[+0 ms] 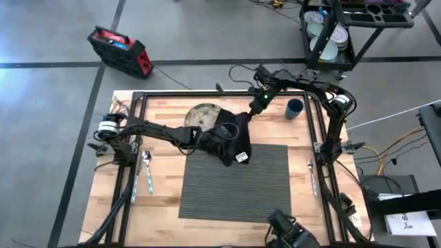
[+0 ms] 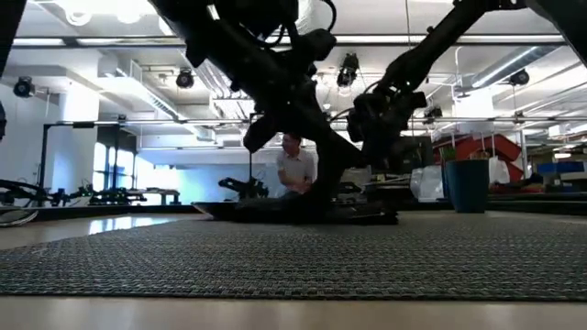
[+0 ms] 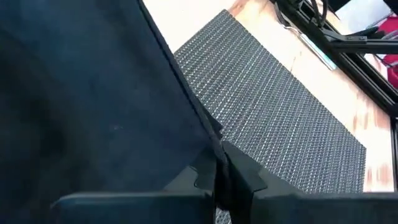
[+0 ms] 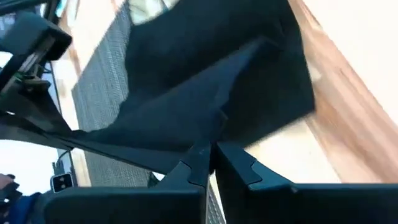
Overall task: Set table place
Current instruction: Fold the black napkin
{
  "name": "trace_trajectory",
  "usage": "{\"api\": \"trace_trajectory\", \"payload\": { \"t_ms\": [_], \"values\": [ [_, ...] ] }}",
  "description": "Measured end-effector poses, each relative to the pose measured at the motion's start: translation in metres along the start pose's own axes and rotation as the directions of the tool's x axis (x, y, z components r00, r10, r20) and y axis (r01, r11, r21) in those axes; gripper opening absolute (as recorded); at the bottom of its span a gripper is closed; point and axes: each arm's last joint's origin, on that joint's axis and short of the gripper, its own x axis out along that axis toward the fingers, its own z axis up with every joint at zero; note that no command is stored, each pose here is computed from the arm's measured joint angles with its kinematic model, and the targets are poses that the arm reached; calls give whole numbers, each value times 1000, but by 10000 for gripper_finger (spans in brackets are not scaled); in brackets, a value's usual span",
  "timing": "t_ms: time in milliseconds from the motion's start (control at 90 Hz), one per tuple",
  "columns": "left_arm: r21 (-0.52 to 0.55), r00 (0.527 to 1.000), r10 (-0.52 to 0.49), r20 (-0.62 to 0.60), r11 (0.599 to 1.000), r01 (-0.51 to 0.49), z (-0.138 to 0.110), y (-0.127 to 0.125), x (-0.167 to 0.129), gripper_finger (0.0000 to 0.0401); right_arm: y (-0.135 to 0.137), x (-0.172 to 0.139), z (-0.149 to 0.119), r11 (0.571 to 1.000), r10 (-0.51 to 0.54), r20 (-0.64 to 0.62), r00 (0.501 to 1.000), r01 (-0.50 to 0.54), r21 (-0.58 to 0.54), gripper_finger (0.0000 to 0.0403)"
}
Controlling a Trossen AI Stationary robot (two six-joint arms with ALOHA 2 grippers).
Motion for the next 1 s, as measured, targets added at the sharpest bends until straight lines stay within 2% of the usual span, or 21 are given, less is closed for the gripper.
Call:
{"api": "trace_trajectory", "payload": {
  "t_ms": [111,256,333,400,500,678,800,856,1000],
  "values": [
    [-1,998,-57,-10,998,57,-4,-3,8,34,-18,-2,-10,996,-59,-1,998,59,71,33],
    [-16,997,-69,21,997,69,-2,-1,13,80,-33,-10,-17,991,-54,15,998,52,123,79],
    [-14,996,-84,43,996,84,0,-3,14,107,-40,-21,-18,988,-30,54,998,22,151,106],
    [-4,992,-105,69,994,105,2,-6,13,131,-39,-30,-18,988,32,98,995,-47,150,126],
    [-3,990,-104,98,994,105,7,-4,13,164,-27,-45,-16,986,100,164,981,-120,117,148],
    [-35,998,-28,55,999,30,9,9,9,196,16,-73,-25,994,107,233,967,-105,-19,160],
    [-20,999,36,4,999,-35,9,19,5,193,48,-79,-42,988,123,242,962,-95,-124,150],
    [-13,999,54,-8,998,-54,11,22,2,186,57,-79,-50,987,94,250,964,-57,-154,142],
    [12,994,105,-27,994,-105,12,26,-6,164,62,-65,-77,985,0,252,968,43,-165,119]
  ]
}}
